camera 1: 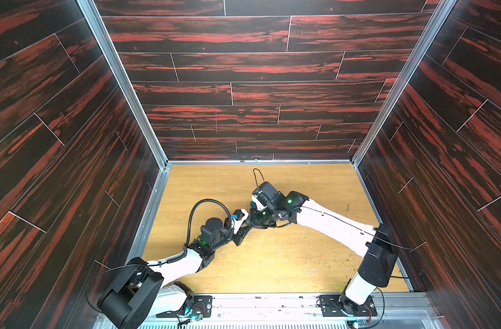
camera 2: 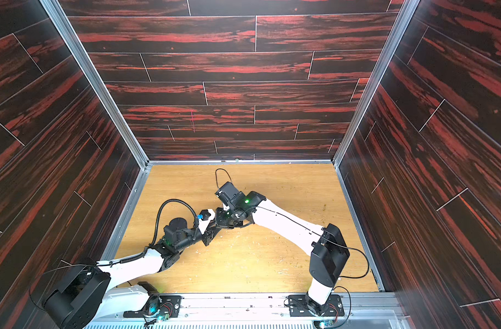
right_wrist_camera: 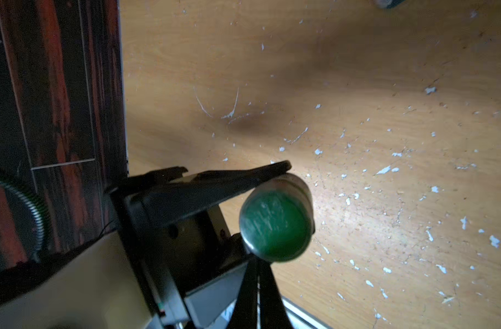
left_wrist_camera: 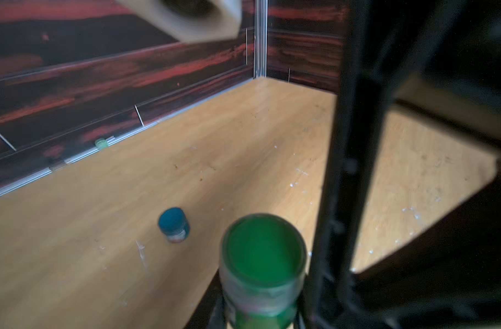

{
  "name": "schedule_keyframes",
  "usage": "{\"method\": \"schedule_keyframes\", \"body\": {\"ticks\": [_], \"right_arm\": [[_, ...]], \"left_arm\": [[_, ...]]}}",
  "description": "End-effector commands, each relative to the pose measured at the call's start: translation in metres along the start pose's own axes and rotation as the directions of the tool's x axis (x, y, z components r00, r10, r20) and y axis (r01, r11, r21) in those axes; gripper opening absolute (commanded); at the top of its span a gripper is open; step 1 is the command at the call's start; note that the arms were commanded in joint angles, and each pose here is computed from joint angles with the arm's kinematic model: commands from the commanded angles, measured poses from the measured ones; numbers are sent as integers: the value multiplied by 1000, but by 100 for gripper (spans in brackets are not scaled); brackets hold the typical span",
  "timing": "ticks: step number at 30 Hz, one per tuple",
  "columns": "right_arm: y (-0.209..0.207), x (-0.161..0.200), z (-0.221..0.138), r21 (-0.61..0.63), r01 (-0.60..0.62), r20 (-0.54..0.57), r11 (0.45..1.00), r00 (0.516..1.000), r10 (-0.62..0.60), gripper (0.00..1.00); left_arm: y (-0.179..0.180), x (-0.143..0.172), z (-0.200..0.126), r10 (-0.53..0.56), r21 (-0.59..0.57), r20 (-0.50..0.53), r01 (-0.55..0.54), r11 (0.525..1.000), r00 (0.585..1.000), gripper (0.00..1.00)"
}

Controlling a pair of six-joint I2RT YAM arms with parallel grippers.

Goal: Close the paint jar lid
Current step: Screw the lid onto the paint jar.

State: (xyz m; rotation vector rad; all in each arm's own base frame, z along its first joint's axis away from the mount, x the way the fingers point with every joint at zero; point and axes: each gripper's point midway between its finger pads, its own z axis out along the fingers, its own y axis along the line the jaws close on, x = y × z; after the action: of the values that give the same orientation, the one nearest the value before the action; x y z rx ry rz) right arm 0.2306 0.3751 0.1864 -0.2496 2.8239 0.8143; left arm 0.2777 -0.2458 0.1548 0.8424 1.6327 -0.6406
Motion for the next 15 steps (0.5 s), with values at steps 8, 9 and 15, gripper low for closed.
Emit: {"method": "schedule_keyframes", "body": {"ticks": [8, 9, 15], "right_arm": [[-18, -32, -70, 43, 224, 205, 974, 952, -228, 43], [-19, -34, -77, 49, 256, 232, 965, 937, -261, 50], [-14, -32, -99, 52, 516, 310, 855, 806, -505, 80]], "left_arm": [[-12, -49, -5, 49, 61, 160, -59, 996, 986, 25], [-14, -49, -6, 46, 73, 159, -58, 996, 986, 25], [-36, -45, -9, 26, 207, 135, -54, 977, 990, 25]]}}
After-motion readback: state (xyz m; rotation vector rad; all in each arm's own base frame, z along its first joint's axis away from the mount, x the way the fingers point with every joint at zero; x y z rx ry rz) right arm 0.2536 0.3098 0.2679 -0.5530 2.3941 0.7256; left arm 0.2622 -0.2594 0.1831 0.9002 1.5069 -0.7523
